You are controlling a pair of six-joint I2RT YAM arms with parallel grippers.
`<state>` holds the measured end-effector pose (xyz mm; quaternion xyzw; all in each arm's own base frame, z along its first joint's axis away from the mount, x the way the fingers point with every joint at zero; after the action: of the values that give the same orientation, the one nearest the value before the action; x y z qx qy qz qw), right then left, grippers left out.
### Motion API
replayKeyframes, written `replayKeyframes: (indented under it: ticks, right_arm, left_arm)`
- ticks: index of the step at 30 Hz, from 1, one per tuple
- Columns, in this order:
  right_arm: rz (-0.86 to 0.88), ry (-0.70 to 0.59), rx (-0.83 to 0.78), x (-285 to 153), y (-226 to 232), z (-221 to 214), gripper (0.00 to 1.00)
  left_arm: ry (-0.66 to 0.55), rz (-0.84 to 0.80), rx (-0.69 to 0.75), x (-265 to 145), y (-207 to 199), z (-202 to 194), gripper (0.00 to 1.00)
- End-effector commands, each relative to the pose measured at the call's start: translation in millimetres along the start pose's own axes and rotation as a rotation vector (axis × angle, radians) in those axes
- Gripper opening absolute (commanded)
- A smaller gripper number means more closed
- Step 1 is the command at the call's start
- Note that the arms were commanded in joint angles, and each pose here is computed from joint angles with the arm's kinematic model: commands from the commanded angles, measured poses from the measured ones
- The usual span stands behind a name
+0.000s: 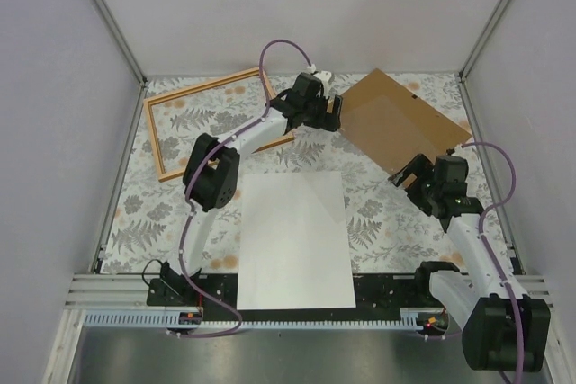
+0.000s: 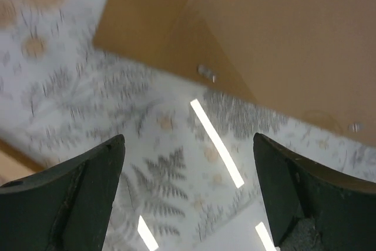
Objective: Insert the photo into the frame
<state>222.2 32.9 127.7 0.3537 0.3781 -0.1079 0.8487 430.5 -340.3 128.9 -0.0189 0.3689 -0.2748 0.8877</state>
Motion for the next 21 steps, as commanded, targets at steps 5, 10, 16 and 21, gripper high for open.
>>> replayKeyframes:
  ticks: [5, 10, 16, 21]
  right_arm:
    - [0.149, -0.081, 0.124, 27.9, 13.8, 7.3, 0.98]
    - [0.137, -0.058, 0.136, 43.3, 11.6, 5.7, 0.98]
    - [0.128, -0.050, 0.145, 59.8, 9.1, 5.6, 0.98]
    - [0.124, -0.036, 0.157, 70.9, 9.2, 5.8, 0.98]
  left_arm:
    - [-0.011, -0.172, 0.145, 58.5, 43.0, 49.2, 0.94]
    - [0.006, -0.260, 0.114, 75.9, 49.7, 35.6, 0.95]
    - [0.095, -0.337, 0.051, 79.5, 42.5, -0.6, 0.88]
    - [0.141, -0.385, 0.026, 77.8, 33.7, -16.6, 0.84]
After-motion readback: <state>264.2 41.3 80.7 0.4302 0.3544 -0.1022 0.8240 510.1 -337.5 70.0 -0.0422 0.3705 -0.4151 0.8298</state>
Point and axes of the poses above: each gripper's point midway between its finger pads, its own x axis out along the fingers, its own y axis along the line the jaws close on, z = x × y, the point moved 5 cm from there along -x, back along the fingers, and after that the axes turned 2 degrees about x, right-handed, at the moved point
